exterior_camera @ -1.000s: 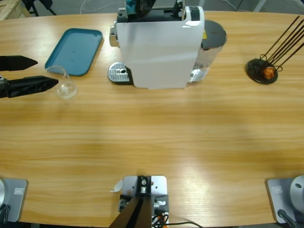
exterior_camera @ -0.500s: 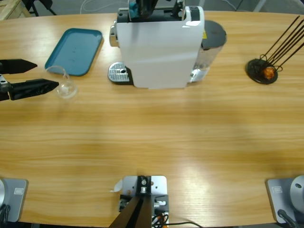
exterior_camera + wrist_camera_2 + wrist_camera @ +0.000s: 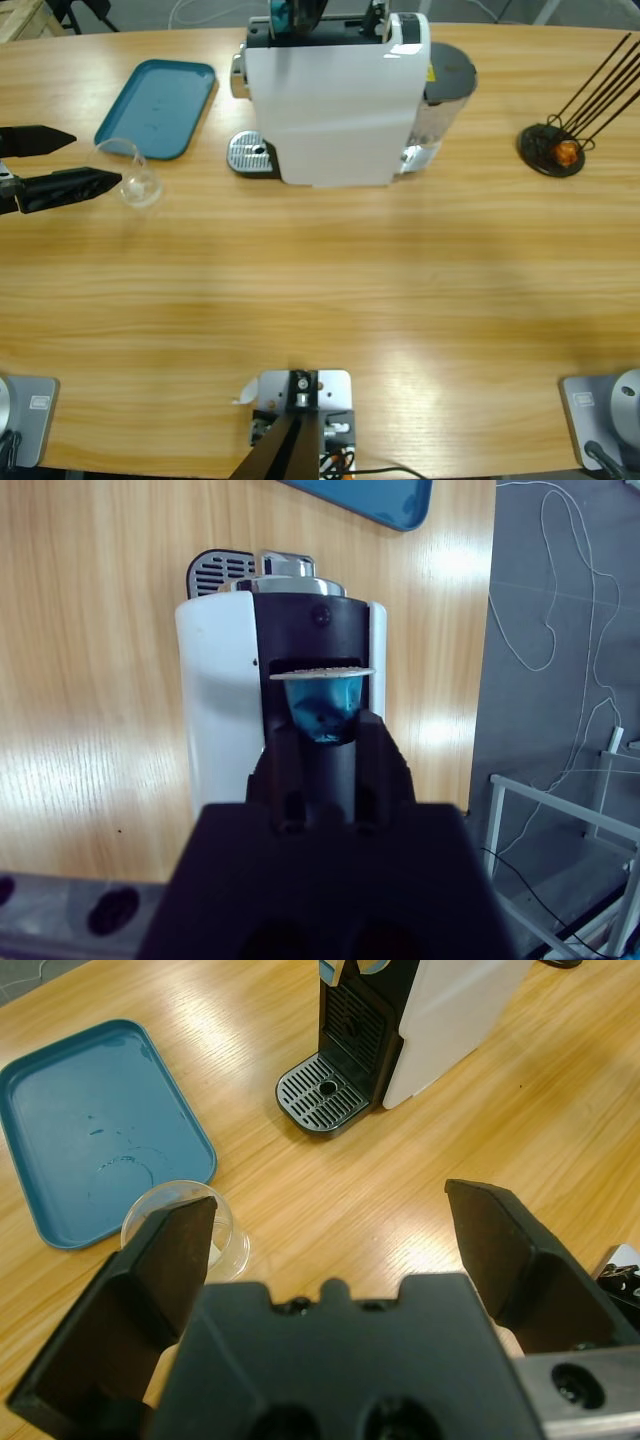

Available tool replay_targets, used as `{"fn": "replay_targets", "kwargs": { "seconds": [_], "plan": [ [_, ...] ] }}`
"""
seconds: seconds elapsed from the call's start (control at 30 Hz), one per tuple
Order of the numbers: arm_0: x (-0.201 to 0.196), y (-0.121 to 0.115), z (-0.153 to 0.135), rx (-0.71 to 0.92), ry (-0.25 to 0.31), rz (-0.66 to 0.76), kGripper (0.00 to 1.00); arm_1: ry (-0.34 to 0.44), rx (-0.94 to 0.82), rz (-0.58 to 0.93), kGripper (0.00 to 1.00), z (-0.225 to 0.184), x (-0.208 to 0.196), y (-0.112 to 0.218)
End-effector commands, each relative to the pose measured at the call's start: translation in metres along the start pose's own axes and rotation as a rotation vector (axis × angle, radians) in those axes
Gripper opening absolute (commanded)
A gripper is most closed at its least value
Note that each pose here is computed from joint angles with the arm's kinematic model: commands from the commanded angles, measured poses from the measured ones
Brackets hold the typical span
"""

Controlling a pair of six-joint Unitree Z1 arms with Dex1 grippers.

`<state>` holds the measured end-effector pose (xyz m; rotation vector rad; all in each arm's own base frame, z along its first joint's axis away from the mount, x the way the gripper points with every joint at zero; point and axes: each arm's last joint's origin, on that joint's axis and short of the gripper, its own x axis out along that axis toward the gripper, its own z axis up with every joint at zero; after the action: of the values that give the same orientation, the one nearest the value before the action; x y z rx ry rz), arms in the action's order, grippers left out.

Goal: Pour coffee

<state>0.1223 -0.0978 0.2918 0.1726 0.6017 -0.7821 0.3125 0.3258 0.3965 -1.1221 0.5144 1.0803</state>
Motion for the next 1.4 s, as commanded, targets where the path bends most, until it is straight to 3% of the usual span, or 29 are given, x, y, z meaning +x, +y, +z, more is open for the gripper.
{"fn": "replay_targets", "kwargs": {
  "seconds": [0.03,0.07,0.1,0.37,0.5,0.6,0.67,0.7,0.77,0.83,0.87,1.0,1.03,1.23,1.4],
  "plan": [
    [-0.003,0.001,-0.01,0.012,0.0,0.017,1.0,0.095,0.0,0.103,0.327,-0.004,0.051,0.014],
    [-0.003,0.001,-0.01,0.012,-0.001,0.018,1.0,0.094,0.011,0.107,0.447,-0.004,0.052,0.014],
    [-0.003,0.001,-0.01,0.012,-0.001,0.02,1.0,0.094,0.018,0.112,0.489,-0.004,0.052,0.015],
    [-0.003,0.001,-0.011,0.01,0.001,0.02,1.0,0.106,0.015,0.114,0.499,-0.003,0.045,0.017],
    [-0.003,0.001,-0.011,0.011,-0.005,0.02,1.0,0.058,0.0,0.046,0.545,0.021,0.0,0.025],
    [-0.006,0.0,-0.014,0.011,-0.009,0.022,1.0,-0.012,0.04,0.013,0.669,0.037,-0.034,0.036],
    [-0.006,0.0,-0.015,0.01,-0.007,0.024,1.0,-0.081,0.048,0.034,0.908,0.046,-0.057,0.044],
    [-0.006,0.0,-0.015,0.01,-0.007,0.025,1.0,-0.115,0.057,0.048,0.982,0.048,-0.07,0.048],
    [-0.005,0.0,-0.015,0.009,-0.004,0.026,1.0,-0.182,0.104,0.077,0.992,0.048,-0.098,0.054],
    [-0.005,0.0,-0.015,0.009,-0.004,0.025,1.0,-0.205,0.129,0.085,0.923,0.044,-0.122,0.057],
    [-0.005,0.0,-0.015,0.01,-0.006,0.024,1.0,-0.215,0.132,0.084,0.825,0.04,-0.135,0.058],
    [-0.01,0.0,-0.011,0.006,-0.032,0.026,1.0,-0.238,0.156,0.058,0.089,0.02,-0.188,0.065],
    [-0.012,-0.001,-0.01,0.007,-0.042,0.029,1.0,-0.25,0.181,0.048,0.0,0.014,-0.203,0.068],
    [-0.01,0.0,-0.013,0.005,-0.03,0.039,1.0,-0.147,0.301,-0.003,0.0,-0.019,-0.21,0.075],
    [-0.007,0.0,-0.013,0.002,-0.017,0.032,1.0,-0.145,0.544,-0.062,0.0,-0.044,-0.203,0.076]
  ]
}}
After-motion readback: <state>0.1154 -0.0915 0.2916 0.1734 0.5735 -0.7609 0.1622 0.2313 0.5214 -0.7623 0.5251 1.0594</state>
